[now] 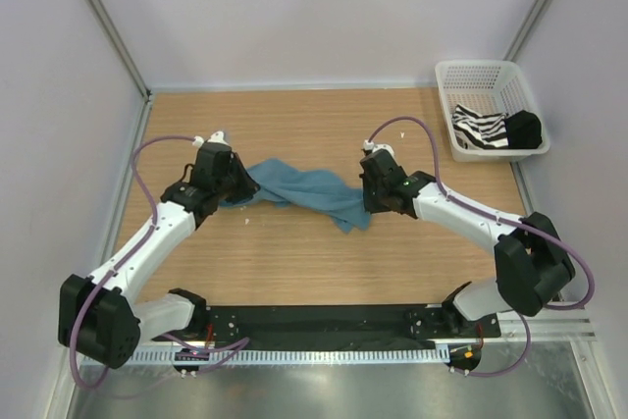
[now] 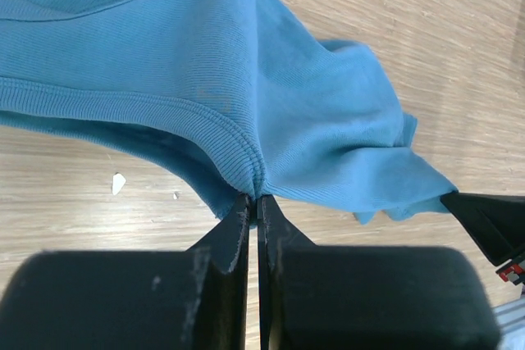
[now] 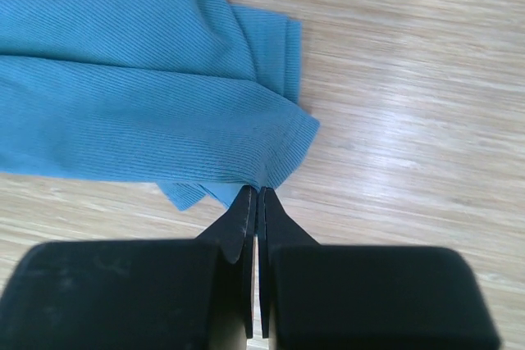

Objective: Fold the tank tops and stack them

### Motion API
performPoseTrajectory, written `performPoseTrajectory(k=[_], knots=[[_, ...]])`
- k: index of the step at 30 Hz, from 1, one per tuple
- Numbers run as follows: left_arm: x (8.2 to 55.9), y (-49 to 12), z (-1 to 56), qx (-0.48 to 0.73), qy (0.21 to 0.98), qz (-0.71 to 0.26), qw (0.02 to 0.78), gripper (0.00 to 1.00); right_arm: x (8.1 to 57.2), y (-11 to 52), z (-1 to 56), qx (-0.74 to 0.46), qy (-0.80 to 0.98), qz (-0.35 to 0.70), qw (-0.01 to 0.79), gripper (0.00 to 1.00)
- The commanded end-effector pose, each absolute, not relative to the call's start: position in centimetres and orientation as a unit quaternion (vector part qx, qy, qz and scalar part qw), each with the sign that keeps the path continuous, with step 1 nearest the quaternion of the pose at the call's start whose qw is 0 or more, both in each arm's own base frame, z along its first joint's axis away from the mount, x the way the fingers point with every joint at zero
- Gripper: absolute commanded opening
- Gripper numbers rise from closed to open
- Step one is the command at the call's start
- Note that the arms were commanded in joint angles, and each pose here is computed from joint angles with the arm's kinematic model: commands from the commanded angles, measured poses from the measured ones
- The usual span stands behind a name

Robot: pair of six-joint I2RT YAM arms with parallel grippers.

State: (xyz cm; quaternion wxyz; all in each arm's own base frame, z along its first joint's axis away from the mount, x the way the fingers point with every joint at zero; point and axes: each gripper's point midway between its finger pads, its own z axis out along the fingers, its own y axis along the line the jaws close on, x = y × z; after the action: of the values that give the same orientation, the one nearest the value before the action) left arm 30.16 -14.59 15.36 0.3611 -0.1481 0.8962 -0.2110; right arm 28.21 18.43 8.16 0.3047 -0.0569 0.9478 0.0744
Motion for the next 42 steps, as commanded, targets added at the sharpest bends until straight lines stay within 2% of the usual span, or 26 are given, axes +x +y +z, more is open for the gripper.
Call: performPoseTrajectory(k=[1, 5, 11, 16, 19, 21, 25, 26, 27, 29, 31, 33, 35, 36, 39, 40, 42], knots=[[29.9, -15.2, 14.9, -0.140, 0.900, -0.235, 0.339, 0.00, 29.0, 20.2, 9.7, -0.079, 0.945, 0.104, 0.299, 0.01], [28.0, -16.2, 14.4, -0.141, 0.901, -0.270, 0.310, 0.00, 26.5, 21.9, 11.4, -0.103, 0.941, 0.176, 0.271, 0.01], [23.7, -15.0, 13.0, -0.153, 0.906, -0.273, 0.284, 0.00, 22.4, 20.6, 12.7, -0.092, 0.941, 0.208, 0.249, 0.01], [23.0, -14.9, 10.9, -0.160, 0.912, -0.268, 0.265, 0.00, 25.9, 16.6, 11.7, -0.053, 0.959, 0.098, 0.259, 0.01], [24.5, -14.9, 9.7, -0.165, 0.916, -0.253, 0.264, 0.00, 28.7, 16.9, 10.0, -0.048, 0.965, 0.096, 0.240, 0.04], [26.1, -15.1, 8.9, -0.171, 0.917, -0.245, 0.265, 0.00, 31.1, 17.8, 10.1, -0.039, 0.959, 0.102, 0.261, 0.06], [28.7, -14.9, 8.5, -0.180, 0.918, -0.224, 0.274, 0.01, 33.6, 18.0, 7.7, -0.017, 0.963, 0.098, 0.250, 0.09], [29.5, -14.8, 9.0, -0.178, 0.916, -0.221, 0.284, 0.03, 34.3, 18.1, 7.8, -0.010, 0.959, 0.109, 0.260, 0.11], [29.9, -14.5, 8.7, -0.181, 0.918, -0.209, 0.286, 0.05, 34.1, 17.8, 7.4, -0.003, 0.960, 0.113, 0.258, 0.21], [30.5, -14.5, 9.0, -0.174, 0.917, -0.209, 0.292, 0.29, 34.6, 17.4, 7.9, 0.010, 0.953, 0.122, 0.276, 0.33], [30.7, -14.8, 8.9, -0.170, 0.917, -0.215, 0.289, 0.38, 33.9, 17.3, 7.7, 0.013, 0.954, 0.136, 0.268, 0.39], [30.8, -14.9, 8.7, -0.169, 0.918, -0.217, 0.286, 0.39, 33.5, 17.0, 8.1, 0.015, 0.951, 0.142, 0.273, 0.43], [30.6, -15.0, 8.6, -0.167, 0.919, -0.220, 0.282, 0.46, 33.1, 16.9, 8.4, 0.016, 0.949, 0.146, 0.278, 0.50], [30.4, -14.9, 8.6, -0.167, 0.919, -0.220, 0.281, 0.51, 32.2, 16.5, 8.3, 0.015, 0.949, 0.149, 0.276, 0.57], [29.8, -14.8, 8.5, -0.165, 0.920, -0.220, 0.281, 0.58, 31.4, 16.1, 8.7, 0.018, 0.947, 0.156, 0.281, 0.57], [29.7, -14.7, 8.6, -0.165, 0.919, -0.220, 0.282, 0.62, 31.0, 16.2, 9.4, 0.015, 0.943, 0.168, 0.286, 0.55], [28.8, -14.4, 8.5, -0.165, 0.919, -0.219, 0.283, 0.63, 30.0, 16.0, 8.8, 0.016, 0.944, 0.177, 0.278, 0.48]])
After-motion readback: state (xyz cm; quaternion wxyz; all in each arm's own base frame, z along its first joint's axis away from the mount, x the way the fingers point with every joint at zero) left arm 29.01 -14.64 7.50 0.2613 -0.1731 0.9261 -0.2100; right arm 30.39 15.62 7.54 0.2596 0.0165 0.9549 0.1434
